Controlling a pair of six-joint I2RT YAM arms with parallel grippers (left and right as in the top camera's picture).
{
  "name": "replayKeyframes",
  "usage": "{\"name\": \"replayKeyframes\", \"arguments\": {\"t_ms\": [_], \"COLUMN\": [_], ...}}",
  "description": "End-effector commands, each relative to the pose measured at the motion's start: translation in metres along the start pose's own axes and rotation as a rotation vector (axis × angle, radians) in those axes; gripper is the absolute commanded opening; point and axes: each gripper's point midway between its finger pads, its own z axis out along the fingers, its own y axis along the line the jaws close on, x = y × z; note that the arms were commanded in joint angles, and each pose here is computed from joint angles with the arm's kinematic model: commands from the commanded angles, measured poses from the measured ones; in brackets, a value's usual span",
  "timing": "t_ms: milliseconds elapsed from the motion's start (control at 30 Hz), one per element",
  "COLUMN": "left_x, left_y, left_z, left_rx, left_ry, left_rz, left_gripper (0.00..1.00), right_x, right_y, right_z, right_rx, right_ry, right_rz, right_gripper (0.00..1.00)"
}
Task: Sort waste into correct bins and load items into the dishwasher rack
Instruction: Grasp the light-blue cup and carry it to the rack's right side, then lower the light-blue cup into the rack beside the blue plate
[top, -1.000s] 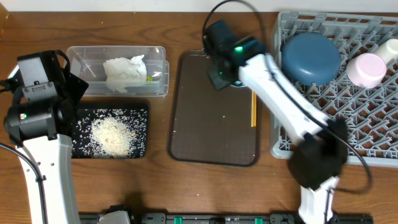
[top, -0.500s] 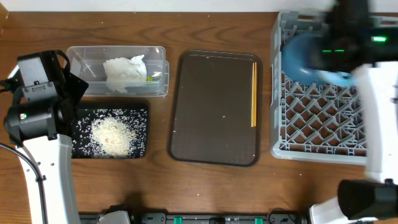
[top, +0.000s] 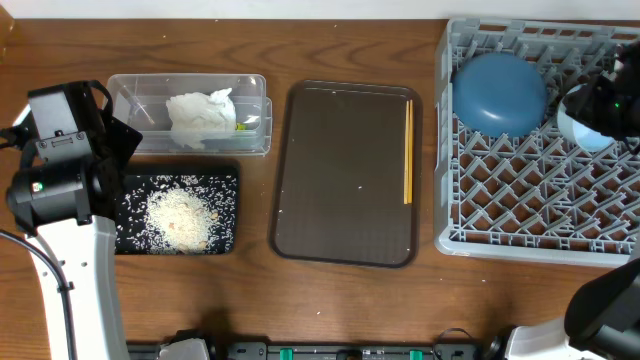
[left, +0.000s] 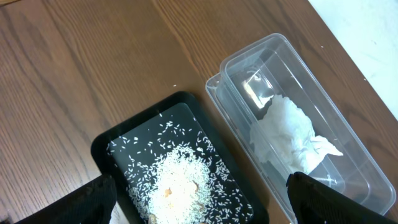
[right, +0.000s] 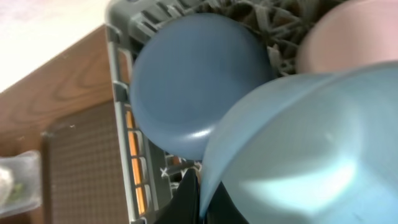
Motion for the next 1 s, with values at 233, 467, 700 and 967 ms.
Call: {"name": "replayKeyframes", "arguments": {"t_ms": [233, 467, 700, 967], "left_x": [-0.001, -0.001, -0.002, -0.002], "left_y": [0.005, 0.005, 0.005, 0.005], "left_z": [0.002, 0.002, 0.002, 0.002], "left_rx": [-0.025, -0.025, -0.025, -0.025], "left_ry": [-0.008, -0.007, -0.008, -0.008], "left_rz": [-0.013, -0.013, -0.014, -0.014], "left_gripper": [0.9, 0.9, 0.9, 0.9], "right_x": [0.024, 0.038, 0.034, 0.044], "right_y": [-0.026, -0.033, -0.021, -0.035], "right_z": [-0.001, -0.014, -0.036, -0.021], "right_rx": [-0.387, -0.597, -0.76, -0.664], "right_ry": [-0.074, -0.16, -0.215, -0.168], "right_rz": [0.075, 0.067, -0.004, 0.095], "right_gripper": [0.01, 0.01, 0.01, 0.01]}}
